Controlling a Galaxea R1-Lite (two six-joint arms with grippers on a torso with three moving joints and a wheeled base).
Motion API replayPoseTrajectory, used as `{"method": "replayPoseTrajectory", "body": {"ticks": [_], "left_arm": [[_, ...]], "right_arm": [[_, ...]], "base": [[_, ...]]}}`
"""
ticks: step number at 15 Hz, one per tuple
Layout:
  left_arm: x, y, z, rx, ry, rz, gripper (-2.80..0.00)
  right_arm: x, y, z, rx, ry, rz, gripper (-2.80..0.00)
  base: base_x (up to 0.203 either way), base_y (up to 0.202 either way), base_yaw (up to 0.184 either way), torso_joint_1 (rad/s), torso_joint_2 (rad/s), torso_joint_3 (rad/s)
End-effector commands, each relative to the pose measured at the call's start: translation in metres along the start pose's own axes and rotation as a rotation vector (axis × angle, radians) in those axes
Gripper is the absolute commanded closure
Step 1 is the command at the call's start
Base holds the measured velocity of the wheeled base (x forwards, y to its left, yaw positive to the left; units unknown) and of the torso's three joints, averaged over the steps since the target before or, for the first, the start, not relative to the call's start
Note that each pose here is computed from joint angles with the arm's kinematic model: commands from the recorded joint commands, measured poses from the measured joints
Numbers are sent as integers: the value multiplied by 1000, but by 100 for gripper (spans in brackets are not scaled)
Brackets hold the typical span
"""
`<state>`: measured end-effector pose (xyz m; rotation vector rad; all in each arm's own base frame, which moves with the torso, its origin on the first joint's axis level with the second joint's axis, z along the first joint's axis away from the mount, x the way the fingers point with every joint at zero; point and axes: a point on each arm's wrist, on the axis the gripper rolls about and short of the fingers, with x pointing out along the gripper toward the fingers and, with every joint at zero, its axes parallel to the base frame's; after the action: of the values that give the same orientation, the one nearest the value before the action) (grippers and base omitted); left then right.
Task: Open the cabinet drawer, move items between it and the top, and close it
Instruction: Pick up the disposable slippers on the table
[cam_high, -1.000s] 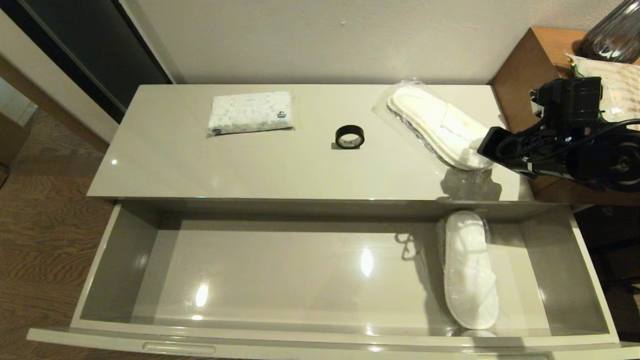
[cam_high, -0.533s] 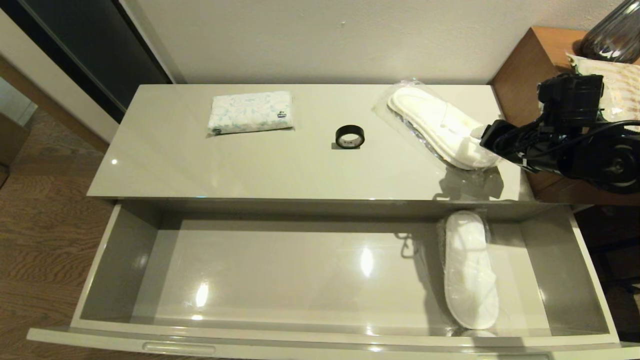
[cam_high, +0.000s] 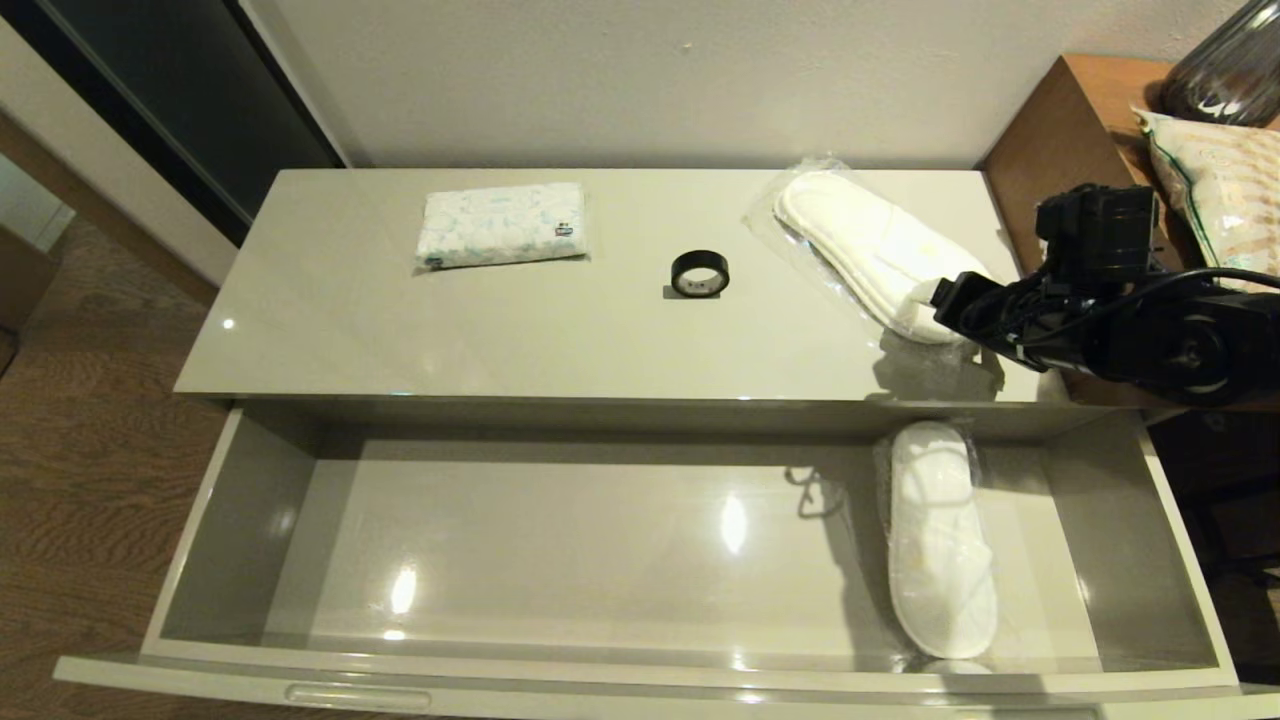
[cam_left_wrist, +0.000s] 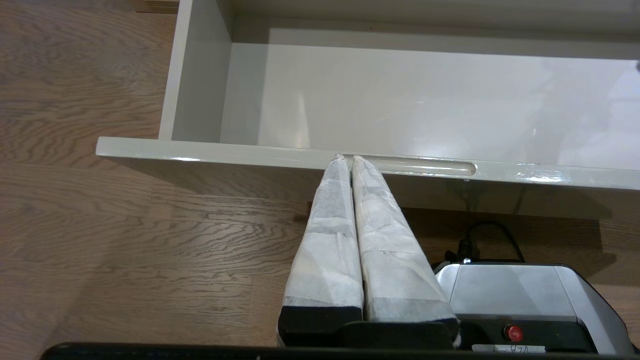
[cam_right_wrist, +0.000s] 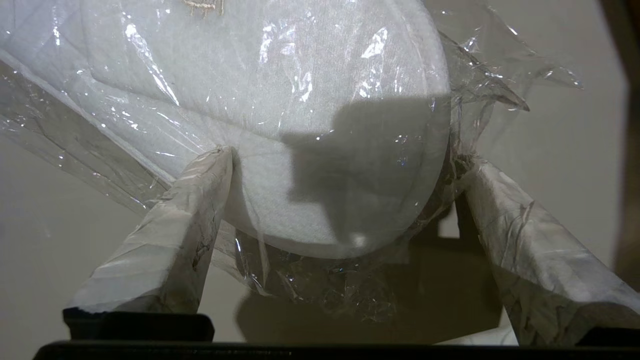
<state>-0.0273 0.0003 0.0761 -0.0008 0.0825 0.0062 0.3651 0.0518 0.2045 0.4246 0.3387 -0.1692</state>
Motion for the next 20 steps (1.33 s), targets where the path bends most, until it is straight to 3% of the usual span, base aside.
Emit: {"method": "replayPoseTrajectory", "body": {"ticks": [1,2,3,11,16,20], "left_arm": [[0,0,0,0,0,0,0],[0,0,0,0,0,0,0],[0,0,0,0,0,0,0],[0,0,0,0,0,0,0],[0,0,0,0,0,0,0],[0,0,0,0,0,0,0]], "right_arm": [[4,-1,-7,-2,24,0,-280],[3,0,-7,-3,30,10,-280],[3,0,-7,-4,32,12,0],[-5,2,-6,-5,50,63,0],[-43,18,13,-4,9,133,0],[-82,18,26,-15,24,130,0]], "base": [[0,0,0,0,0,0],[0,0,0,0,0,0],[0,0,0,0,0,0],[0,0,0,0,0,0],[0,0,0,0,0,0],[0,0,0,0,0,0]]}}
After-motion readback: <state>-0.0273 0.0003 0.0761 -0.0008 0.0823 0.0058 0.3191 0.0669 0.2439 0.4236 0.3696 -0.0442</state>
